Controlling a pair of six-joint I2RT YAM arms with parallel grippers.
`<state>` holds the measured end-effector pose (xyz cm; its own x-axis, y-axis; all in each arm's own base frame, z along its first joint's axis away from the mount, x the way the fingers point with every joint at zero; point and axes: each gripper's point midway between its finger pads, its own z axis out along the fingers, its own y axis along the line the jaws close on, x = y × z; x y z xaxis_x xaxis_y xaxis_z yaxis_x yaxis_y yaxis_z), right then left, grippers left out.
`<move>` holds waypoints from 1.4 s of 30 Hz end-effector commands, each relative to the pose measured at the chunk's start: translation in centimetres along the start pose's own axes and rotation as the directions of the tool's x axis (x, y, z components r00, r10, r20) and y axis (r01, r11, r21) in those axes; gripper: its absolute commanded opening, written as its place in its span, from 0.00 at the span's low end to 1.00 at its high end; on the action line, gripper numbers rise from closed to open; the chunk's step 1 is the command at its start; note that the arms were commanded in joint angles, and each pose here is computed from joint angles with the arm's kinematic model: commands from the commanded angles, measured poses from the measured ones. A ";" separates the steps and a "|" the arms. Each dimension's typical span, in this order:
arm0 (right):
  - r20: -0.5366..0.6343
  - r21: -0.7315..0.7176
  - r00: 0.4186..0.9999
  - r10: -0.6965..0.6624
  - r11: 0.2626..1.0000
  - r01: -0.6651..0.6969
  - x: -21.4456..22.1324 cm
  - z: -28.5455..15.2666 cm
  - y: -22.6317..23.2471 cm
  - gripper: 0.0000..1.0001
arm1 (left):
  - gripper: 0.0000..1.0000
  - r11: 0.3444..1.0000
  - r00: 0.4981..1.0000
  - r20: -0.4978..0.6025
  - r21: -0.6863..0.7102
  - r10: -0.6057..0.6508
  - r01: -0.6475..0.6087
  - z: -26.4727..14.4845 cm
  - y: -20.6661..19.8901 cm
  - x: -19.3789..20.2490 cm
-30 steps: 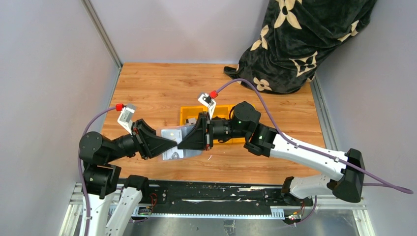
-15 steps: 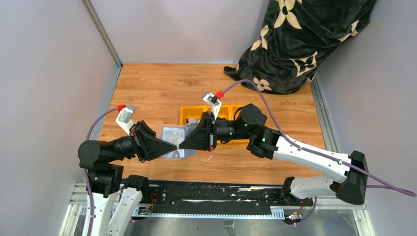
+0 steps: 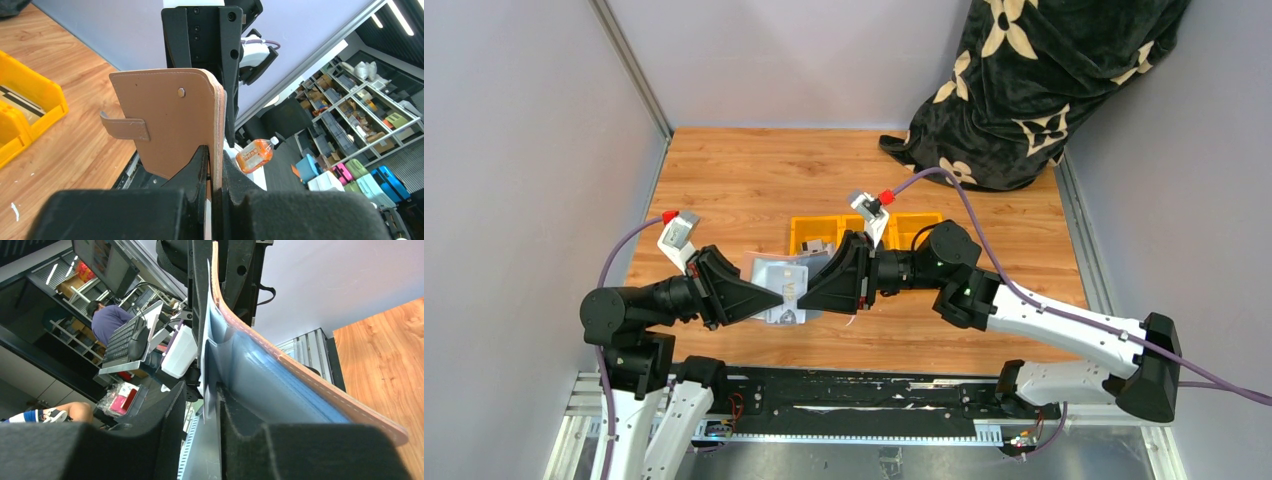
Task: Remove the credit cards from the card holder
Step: Remove the credit card from the card holder.
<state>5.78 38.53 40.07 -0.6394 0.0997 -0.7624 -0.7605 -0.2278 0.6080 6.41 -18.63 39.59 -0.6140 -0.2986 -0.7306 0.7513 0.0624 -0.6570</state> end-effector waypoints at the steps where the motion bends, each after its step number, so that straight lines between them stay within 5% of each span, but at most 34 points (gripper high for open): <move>1: 0.020 -0.069 1.000 -0.012 0.998 0.014 -0.9 0.4 1.4 0.33 | 0.01 0.998 0.999 0.008 0.028 0.050 -0.050 0.0 -1.3 -0.4; 6: 0.029 -0.109 0.999 -0.016 0.994 0.019 -1.4 0.4 2.5 0.31 | 0.00 0.999 0.999 0.006 0.011 0.049 -0.049 -0.1 -1.0 -0.3; 13: 0.069 -0.108 0.997 -0.028 0.993 0.036 -1.5 -1.0 3.1 0.00 | 0.00 0.999 0.999 0.012 0.009 0.052 -0.052 -0.1 -1.2 -0.4; 20: 0.058 -0.111 0.998 -0.018 0.993 0.024 -0.9 -1.4 3.2 0.01 | 0.00 0.998 0.998 0.015 0.011 0.058 -0.058 -0.1 -1.4 -0.6; 30: 0.054 -0.121 0.998 -0.021 0.992 0.027 -1.5 -1.1 3.7 0.27 | 0.00 0.997 0.997 0.021 0.000 0.079 -0.079 -0.1 -1.5 -0.8; 35: 0.048 -0.058 0.999 -0.019 0.998 0.022 -1.6 -1.2 2.7 0.00 | 0.00 0.995 0.995 0.023 -0.017 0.100 -0.099 -0.1 -1.3 -0.9; 42: 0.060 0.085 0.998 -0.024 0.996 0.019 -1.8 -3.8 0.2 0.00 | 0.00 0.988 0.990 0.012 -0.065 0.140 -0.139 -0.1 -0.6 -1.1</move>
<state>5.86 36.45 40.49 -0.6579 0.1246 -0.7427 -0.7485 -0.2164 0.6268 6.12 -18.37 40.52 -0.5417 -0.3006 -0.7850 0.7951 0.1198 -0.5945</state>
